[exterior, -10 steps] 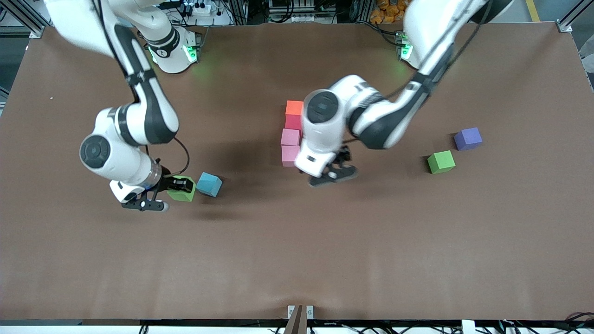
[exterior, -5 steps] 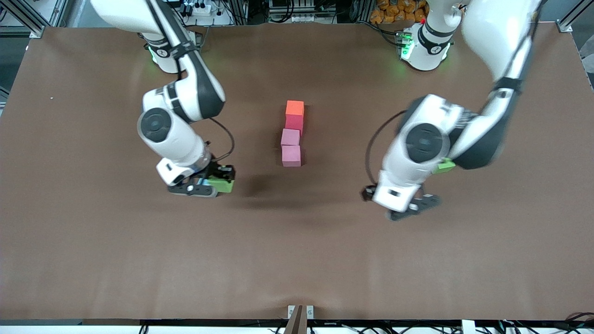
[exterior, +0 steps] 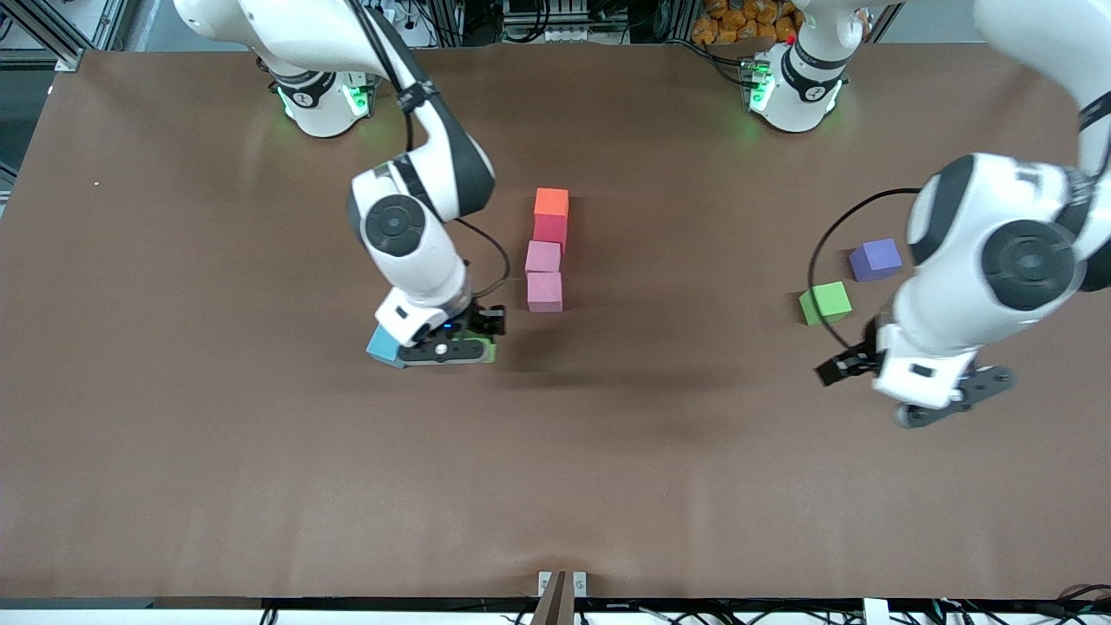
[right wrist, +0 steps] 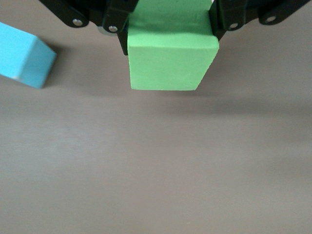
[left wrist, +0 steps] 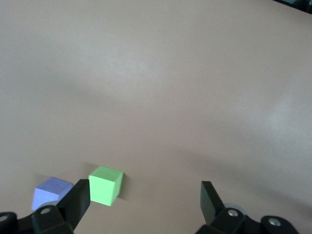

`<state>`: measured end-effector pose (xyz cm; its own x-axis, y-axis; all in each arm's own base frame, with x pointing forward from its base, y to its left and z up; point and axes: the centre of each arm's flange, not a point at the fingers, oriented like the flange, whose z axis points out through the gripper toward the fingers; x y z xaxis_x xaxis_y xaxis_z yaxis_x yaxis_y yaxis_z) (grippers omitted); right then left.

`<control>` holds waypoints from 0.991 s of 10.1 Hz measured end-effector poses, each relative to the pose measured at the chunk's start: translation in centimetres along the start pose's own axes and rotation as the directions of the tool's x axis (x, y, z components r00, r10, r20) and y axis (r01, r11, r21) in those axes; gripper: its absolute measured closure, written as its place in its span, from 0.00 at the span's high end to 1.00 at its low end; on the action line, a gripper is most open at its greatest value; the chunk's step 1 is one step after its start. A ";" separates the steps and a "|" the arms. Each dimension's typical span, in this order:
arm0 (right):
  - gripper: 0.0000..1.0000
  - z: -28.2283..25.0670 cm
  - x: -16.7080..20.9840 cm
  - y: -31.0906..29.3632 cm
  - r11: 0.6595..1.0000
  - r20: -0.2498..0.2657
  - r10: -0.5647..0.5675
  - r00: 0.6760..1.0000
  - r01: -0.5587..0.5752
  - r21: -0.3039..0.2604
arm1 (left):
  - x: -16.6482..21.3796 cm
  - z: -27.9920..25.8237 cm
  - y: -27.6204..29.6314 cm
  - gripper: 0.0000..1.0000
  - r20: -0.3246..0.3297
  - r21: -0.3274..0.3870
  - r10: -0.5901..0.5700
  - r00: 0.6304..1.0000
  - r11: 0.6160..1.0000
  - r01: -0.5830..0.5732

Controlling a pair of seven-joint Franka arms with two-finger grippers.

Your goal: Arrange blocks into number 1

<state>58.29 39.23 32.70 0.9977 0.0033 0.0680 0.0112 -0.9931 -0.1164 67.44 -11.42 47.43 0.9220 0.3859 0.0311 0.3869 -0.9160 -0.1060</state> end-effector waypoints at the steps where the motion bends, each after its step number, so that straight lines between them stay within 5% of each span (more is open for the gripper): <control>1: 0.61 0.8 0.0 -1.3 1.000 0.005 0.002 1.000 -0.002 0.018 | 0.6 0.1 -1.2 1.00 0.013 -0.003 0.000 1.000 1.000 0.000; 5: 0.61 4.8 -1.1 -3.9 0.998 0.052 0.019 0.998 -0.022 0.051 | 0.6 1.0 -1.8 1.00 0.047 -0.009 -0.009 0.999 1.000 0.010; 10: 0.61 9.2 -2.2 -5.7 0.999 0.045 -0.001 0.999 0.000 0.041 | 0.4 1.5 -1.7 1.00 0.078 -0.030 -0.015 0.997 0.999 0.018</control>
<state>56.62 45.91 24.07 0.9997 0.0099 0.0239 0.0135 -0.9876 -0.1567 67.16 -9.51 46.10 0.9122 0.4074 -0.0447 0.4035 -0.9118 -0.0759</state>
